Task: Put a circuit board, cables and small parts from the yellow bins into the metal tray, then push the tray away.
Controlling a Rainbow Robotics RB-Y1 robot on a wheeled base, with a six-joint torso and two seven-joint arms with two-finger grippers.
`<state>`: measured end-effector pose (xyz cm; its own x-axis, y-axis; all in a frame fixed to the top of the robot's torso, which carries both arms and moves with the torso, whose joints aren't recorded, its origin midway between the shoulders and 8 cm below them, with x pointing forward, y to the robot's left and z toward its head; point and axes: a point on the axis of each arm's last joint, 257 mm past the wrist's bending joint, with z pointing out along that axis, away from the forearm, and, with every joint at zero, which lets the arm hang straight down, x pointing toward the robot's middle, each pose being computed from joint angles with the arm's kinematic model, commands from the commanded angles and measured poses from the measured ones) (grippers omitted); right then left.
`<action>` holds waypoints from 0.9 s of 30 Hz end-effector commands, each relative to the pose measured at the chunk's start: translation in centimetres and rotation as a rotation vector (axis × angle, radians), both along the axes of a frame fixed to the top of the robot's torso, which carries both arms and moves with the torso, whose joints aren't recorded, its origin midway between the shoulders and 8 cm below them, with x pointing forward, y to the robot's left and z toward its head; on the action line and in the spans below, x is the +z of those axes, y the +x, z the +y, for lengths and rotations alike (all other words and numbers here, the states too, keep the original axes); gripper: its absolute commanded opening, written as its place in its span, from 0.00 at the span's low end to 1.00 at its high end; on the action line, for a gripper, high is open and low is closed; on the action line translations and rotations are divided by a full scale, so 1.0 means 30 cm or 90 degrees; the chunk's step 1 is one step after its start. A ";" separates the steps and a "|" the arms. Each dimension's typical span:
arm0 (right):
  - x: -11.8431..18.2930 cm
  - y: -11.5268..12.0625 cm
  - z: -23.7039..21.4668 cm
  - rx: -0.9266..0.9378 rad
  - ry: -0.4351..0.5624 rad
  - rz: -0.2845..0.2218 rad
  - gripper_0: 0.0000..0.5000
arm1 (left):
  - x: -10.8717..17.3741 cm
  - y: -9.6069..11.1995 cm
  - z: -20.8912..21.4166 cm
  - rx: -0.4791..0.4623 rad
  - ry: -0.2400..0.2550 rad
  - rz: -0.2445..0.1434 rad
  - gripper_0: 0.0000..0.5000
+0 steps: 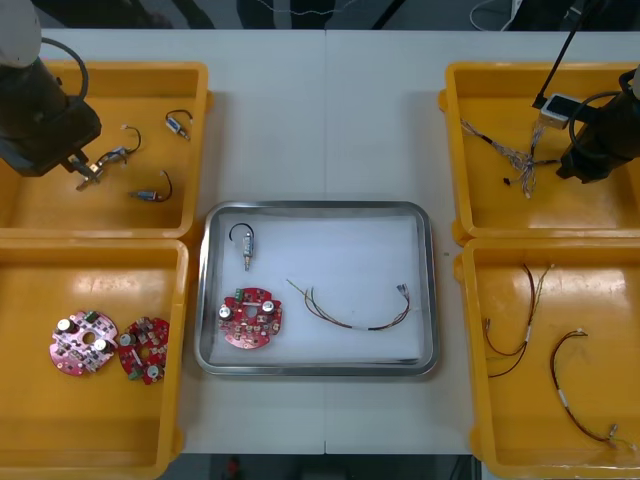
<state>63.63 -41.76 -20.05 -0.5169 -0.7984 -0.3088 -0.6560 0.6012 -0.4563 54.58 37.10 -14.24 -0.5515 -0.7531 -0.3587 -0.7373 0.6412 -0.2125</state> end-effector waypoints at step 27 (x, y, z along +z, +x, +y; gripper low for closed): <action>0.090 0.006 -0.027 -0.002 0.031 -0.027 0.00 | 0.186 -0.096 -0.522 -0.228 0.020 -0.096 0.00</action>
<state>63.94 -40.94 -19.53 -0.5073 -0.7872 -0.3507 -0.6506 0.6167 -0.4431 52.08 22.36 -8.82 -0.7508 -0.4496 -0.4839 -0.3836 0.8932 -0.2346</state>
